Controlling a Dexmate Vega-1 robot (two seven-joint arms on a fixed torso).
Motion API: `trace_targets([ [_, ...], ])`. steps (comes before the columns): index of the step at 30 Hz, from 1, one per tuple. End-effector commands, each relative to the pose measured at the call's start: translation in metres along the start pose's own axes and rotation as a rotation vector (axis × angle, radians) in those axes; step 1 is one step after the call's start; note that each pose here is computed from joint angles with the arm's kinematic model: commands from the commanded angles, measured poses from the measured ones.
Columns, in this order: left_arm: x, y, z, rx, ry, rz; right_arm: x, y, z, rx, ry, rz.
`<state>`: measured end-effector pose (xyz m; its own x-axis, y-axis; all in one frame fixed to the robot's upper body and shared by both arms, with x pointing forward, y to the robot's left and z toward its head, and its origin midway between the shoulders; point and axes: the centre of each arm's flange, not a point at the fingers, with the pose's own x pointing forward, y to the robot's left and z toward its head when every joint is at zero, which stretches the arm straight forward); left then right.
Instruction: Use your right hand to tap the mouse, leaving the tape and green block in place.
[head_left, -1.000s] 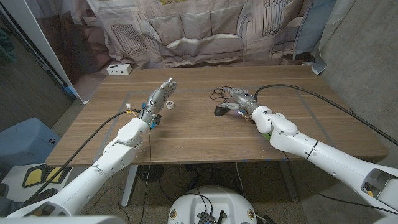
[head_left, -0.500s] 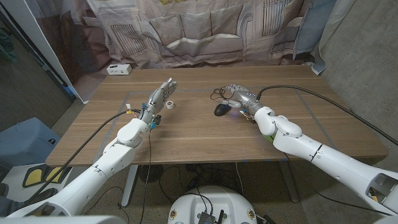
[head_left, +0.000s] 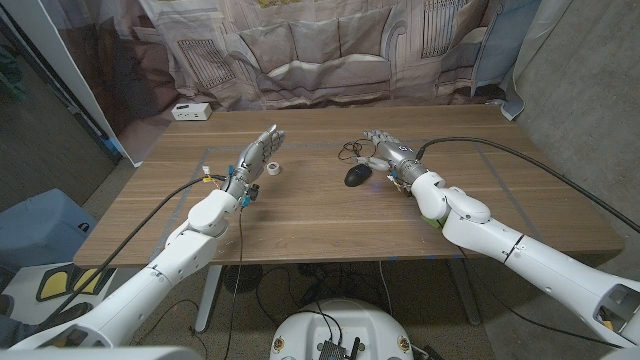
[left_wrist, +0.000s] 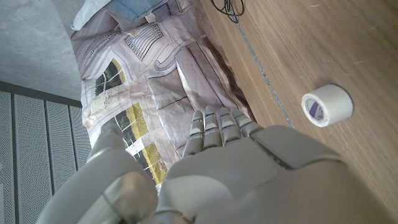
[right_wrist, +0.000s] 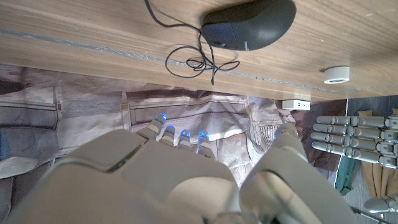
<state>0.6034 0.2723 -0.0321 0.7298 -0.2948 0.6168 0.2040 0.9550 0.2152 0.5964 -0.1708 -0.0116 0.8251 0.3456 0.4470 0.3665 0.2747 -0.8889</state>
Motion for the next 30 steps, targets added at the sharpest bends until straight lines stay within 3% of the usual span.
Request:
trace_targets([
  [1, 0.003, -0.001, 0.002, -0.003, -0.007, -0.015, -0.009, -0.013, -0.002, 0.086, -0.038, -0.088],
  [16, 0.006, -0.002, 0.007, -0.002, -0.029, -0.038, -0.02, -0.032, -0.01, 0.21, -0.077, -0.188],
  [30, 0.011, -0.005, 0.008, -0.002, -0.039, -0.036, -0.026, -0.041, -0.024, 0.351, -0.075, -0.199],
])
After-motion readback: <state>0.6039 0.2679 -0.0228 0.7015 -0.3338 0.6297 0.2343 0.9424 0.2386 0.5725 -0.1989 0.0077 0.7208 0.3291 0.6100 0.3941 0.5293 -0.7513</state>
